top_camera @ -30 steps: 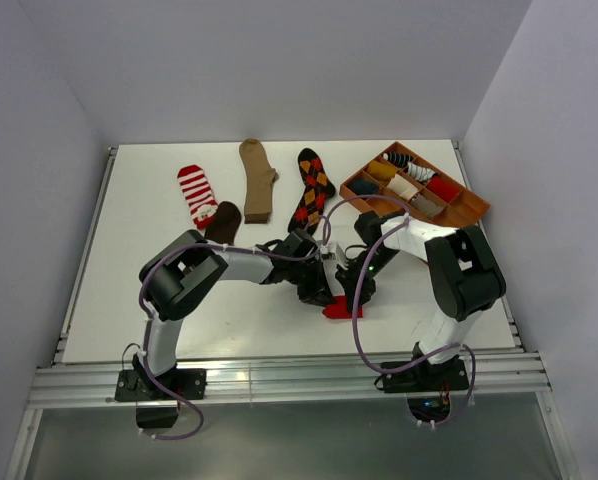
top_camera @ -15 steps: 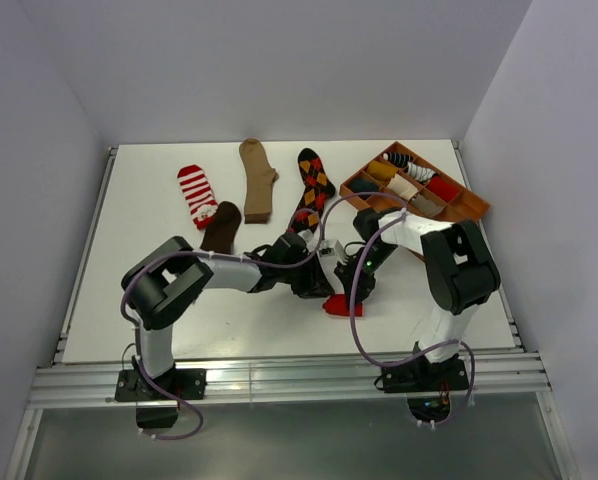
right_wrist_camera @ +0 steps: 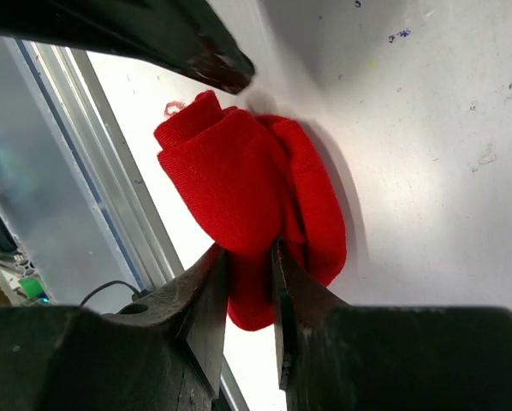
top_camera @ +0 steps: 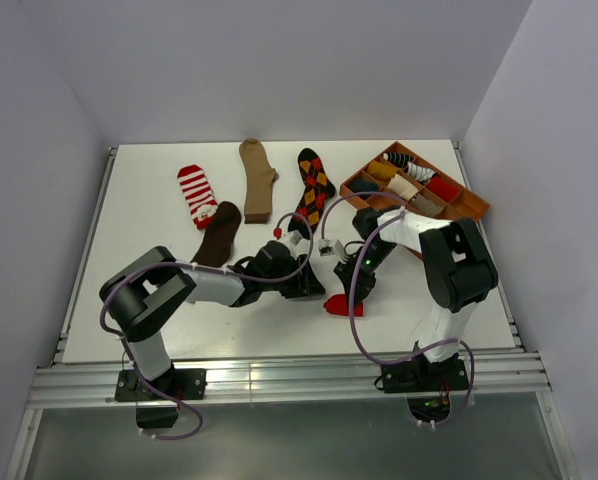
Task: Roll the socks
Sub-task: Roll the sock at the center of the board.
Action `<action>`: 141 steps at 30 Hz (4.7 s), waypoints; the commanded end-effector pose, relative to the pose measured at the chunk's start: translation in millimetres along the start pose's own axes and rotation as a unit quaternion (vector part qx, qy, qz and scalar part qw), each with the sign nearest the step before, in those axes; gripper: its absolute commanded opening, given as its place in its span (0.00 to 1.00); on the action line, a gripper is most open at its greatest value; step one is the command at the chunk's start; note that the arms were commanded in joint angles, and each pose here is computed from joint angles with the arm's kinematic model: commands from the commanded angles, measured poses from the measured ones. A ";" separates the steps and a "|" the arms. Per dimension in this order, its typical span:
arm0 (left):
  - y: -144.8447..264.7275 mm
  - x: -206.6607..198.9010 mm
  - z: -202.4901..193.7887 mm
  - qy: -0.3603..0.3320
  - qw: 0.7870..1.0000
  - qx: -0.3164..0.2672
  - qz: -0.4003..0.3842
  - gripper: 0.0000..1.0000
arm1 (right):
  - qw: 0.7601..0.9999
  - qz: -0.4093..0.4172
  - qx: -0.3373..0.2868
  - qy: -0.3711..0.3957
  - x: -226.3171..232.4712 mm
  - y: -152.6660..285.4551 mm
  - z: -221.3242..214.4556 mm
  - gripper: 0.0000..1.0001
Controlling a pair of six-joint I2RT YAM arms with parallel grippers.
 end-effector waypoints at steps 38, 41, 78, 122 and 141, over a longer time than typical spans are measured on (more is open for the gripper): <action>-4.4 -27.9 -24.4 -0.157 0.980 0.015 -0.123 0.53 | 0.997 -0.053 0.044 -0.028 -24.0 0.1 -3.1 0.21; -5.6 -27.3 -24.6 -0.165 0.979 0.020 -0.115 0.53 | 0.997 -0.052 0.044 -0.032 -25.0 0.3 -3.6 0.21; -27.4 -34.9 -23.7 0.004 0.996 0.077 -0.037 0.13 | 0.996 -0.052 0.048 -0.052 -25.9 -0.5 -2.3 0.20; -32.1 -26.6 -20.9 0.020 0.964 0.203 0.172 0.00 | 0.987 -0.096 -0.127 -0.033 -16.1 48.6 -7.2 0.55; -33.2 -24.1 -13.2 0.029 0.941 0.294 0.166 0.00 | 0.914 -0.241 -0.278 0.173 5.6 78.1 -42.2 0.57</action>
Point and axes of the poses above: each gripper's point midway between its finger pads, its own y axis back along the fingers, its own x axis along the line the jaws close on, z = x × y, the point moved 9 cm from there along y, back along the fingers, and after that the axes turned 10 degrees about -y, right-handed, at the moved point
